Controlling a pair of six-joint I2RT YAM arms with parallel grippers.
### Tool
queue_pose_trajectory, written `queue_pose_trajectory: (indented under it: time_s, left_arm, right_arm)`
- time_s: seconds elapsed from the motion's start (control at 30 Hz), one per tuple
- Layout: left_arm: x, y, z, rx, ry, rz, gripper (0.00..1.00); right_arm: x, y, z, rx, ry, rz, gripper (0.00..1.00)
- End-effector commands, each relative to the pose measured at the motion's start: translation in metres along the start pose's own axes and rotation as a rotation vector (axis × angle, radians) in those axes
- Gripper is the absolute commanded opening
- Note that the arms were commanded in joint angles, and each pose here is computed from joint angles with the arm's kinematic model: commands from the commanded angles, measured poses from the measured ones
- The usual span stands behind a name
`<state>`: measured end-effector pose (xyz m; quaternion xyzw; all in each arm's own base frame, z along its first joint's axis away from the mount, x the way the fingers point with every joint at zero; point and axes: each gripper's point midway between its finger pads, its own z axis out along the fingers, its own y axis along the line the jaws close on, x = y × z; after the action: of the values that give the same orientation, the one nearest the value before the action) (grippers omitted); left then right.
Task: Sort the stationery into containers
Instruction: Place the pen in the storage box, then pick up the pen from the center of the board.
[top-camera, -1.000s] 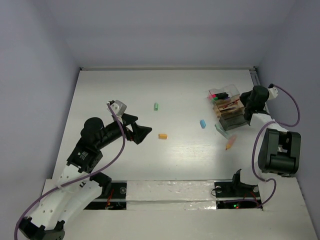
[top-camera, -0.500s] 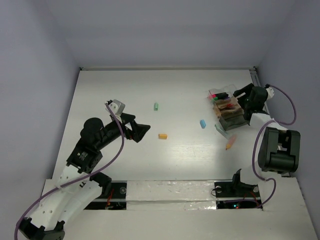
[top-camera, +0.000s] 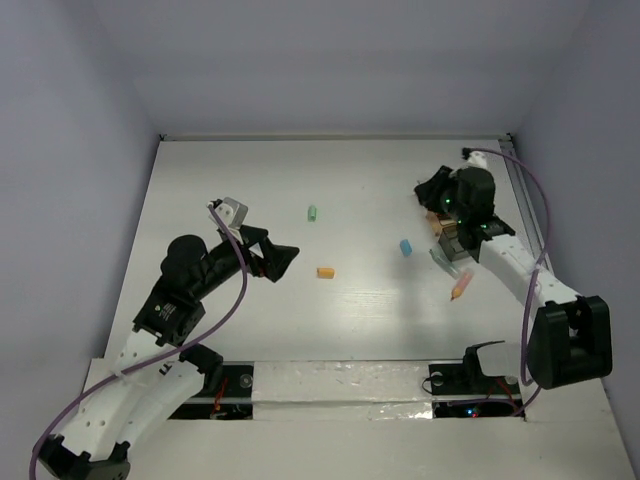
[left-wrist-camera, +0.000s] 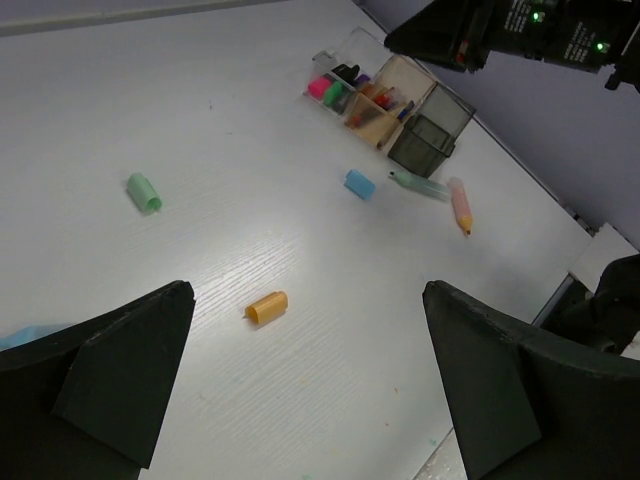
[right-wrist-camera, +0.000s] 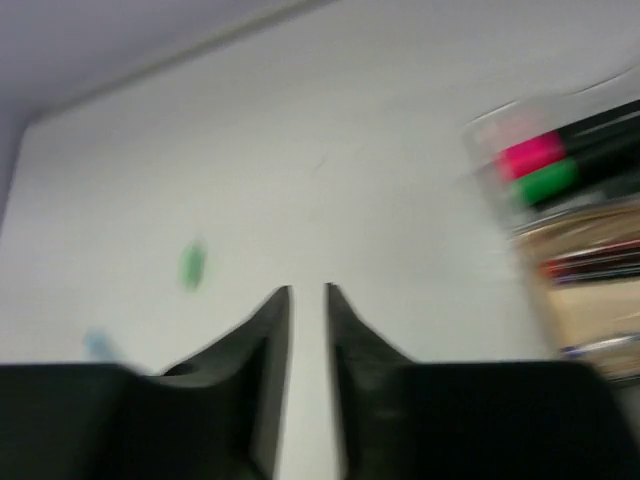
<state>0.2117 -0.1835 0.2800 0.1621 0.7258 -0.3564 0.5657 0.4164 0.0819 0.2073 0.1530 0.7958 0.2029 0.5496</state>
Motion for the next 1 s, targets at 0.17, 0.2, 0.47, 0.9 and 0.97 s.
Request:
queue_pose_trajectory:
  time_s: [0.17,0.2,0.47,0.9,0.97]
  left_arm:
    - [-0.027,0.004,-0.005,-0.045,-0.083,0.009,0.99]
    - [-0.026,0.004,-0.004,-0.043,-0.079,0.008,0.99]
    - [-0.029,-0.002,-0.008,-0.011,-0.092,0.015,0.99]
    - [-0.054,-0.035,-0.043,0.06,-0.219,0.071,0.99]
    - [-0.057,-0.038,-0.048,0.064,-0.234,0.077,0.99]
  right_arm:
    - [0.128,0.042,-0.049,-0.094,0.421,-0.174,0.04]
    - [0.126,0.037,-0.059,-0.06,0.411,-0.137,0.04]
    - [0.124,-0.056,-0.107,0.399,0.282,-0.026,0.75]
    - [0.127,-0.163,-0.141,0.804,0.277,0.222,0.72]
    - [0.13,-0.17,-0.14,0.804,0.302,0.257,0.72]
